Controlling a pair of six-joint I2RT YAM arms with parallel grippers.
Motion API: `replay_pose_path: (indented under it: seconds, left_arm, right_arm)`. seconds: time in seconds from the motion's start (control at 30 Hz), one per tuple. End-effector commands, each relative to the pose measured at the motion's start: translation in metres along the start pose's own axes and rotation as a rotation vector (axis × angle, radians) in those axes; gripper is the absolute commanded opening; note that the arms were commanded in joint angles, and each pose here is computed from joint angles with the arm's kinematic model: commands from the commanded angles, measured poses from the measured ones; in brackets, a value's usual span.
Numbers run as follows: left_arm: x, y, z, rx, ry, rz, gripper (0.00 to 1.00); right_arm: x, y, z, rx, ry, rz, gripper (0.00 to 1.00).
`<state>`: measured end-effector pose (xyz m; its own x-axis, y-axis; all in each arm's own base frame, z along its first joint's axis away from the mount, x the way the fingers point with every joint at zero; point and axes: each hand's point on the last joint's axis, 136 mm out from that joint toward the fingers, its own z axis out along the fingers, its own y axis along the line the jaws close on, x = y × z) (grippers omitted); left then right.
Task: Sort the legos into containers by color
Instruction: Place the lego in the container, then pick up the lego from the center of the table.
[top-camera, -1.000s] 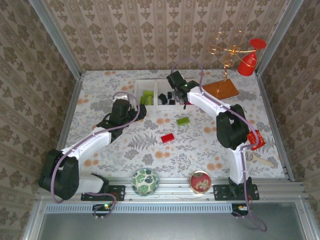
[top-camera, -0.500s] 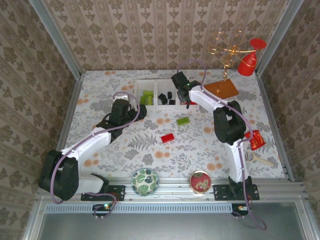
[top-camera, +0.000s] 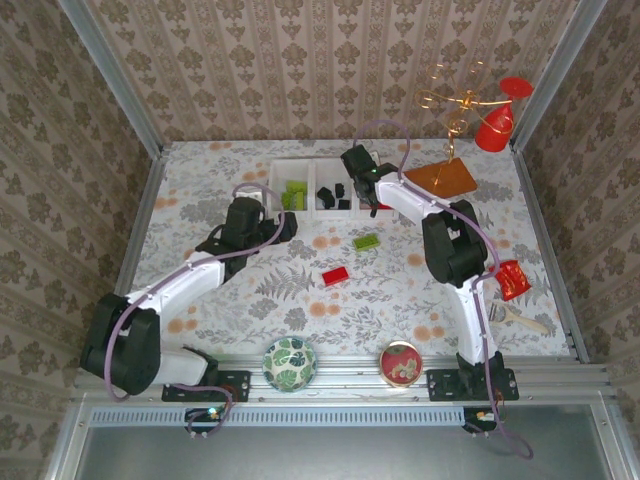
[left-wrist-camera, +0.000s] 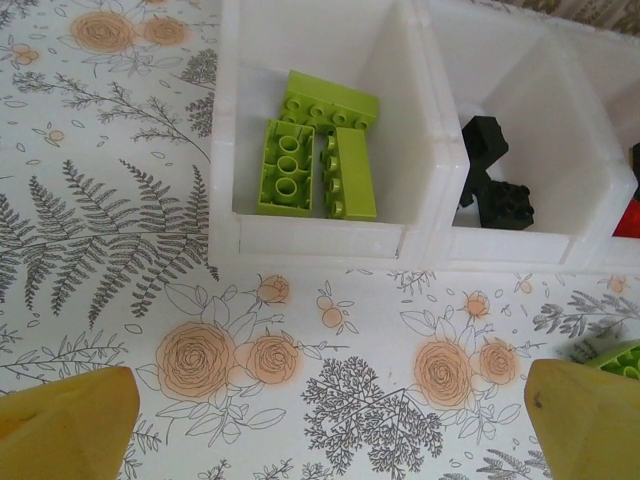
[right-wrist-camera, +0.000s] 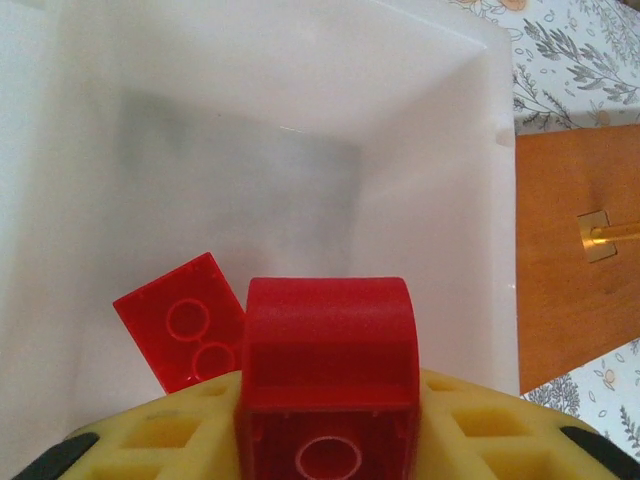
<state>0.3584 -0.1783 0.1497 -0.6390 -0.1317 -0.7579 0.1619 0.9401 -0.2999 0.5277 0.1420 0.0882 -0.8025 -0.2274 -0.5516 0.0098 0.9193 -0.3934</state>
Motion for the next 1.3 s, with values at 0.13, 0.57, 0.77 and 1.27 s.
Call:
replay_pose_path:
  seconds: [0.13,0.57,0.77,1.27]
  left_arm:
    - [-0.002,-0.026,0.004,0.064,0.027,0.113,1.0]
    - [0.01,-0.072,0.015,0.213,0.06,0.258,1.0]
    - [0.023,-0.1,0.023,0.282,0.1,0.371,1.0]
    - [0.06,-0.146,0.06,0.353,0.226,0.516,0.84]
  right_arm:
    - [-0.008,-0.012,-0.006,0.033,-0.018,0.033,0.53]
    - [0.009,-0.014,-0.06,-0.003,-0.061,0.055,0.65]
    - [0.032,-0.016,-0.09,-0.019,-0.062,0.07,0.67]
    - [0.119,-0.087,-0.139,0.091,-0.01,0.232,0.84]
